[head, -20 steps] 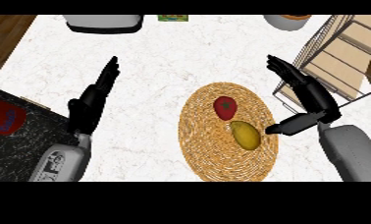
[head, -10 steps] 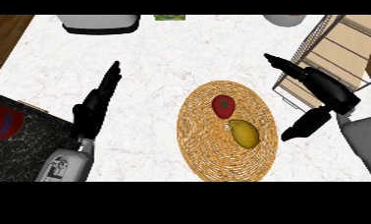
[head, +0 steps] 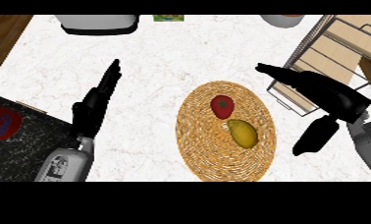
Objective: Pick the lemon from the placemat and place it in the tiered shelf
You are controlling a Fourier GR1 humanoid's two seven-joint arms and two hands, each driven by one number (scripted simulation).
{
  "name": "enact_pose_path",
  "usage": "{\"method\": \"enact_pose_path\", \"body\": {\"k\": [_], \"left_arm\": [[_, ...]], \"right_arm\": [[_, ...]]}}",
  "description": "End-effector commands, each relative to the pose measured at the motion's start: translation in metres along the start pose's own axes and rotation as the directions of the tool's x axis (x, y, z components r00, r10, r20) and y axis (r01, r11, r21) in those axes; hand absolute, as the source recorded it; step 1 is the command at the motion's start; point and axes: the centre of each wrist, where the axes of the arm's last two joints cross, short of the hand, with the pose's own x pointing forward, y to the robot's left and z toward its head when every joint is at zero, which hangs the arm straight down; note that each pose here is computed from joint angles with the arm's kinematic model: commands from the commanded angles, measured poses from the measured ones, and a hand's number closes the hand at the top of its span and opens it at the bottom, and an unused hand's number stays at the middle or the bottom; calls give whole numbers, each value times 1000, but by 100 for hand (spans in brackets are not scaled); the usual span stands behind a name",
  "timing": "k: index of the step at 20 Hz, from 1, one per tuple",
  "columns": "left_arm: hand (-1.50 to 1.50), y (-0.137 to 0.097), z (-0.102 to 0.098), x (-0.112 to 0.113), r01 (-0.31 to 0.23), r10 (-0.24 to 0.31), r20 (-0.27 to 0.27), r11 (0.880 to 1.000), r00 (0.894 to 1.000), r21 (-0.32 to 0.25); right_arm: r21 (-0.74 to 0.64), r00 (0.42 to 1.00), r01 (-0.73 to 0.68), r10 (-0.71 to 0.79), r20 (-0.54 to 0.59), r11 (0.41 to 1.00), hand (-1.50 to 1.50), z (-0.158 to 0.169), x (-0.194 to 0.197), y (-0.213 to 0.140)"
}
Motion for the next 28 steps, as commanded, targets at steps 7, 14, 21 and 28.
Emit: {"method": "enact_pose_path", "body": {"k": [7, 14, 21, 28], "left_arm": [[0, 6, 14, -5, 3, -3, 18, 1000, 1000, 4], [0, -12, 4, 2, -17, 17, 2, 1000, 1000, -14], [0, -6, -15, -4, -11, 11, 2, 1000, 1000, -8], [0, -7, -6, -8, -34, 34, 2, 999, 999, 3]], "right_arm": [[-27, 999, -29, 28, -26, 999, -150, 17, 33, 23], [-91, 997, -51, 46, -54, 995, -150, 28, 44, 34], [-44, 997, -34, 31, -67, 998, -150, 13, 40, 51], [-42, 993, -66, 61, -100, 997, -150, -3, 41, 66]]}}
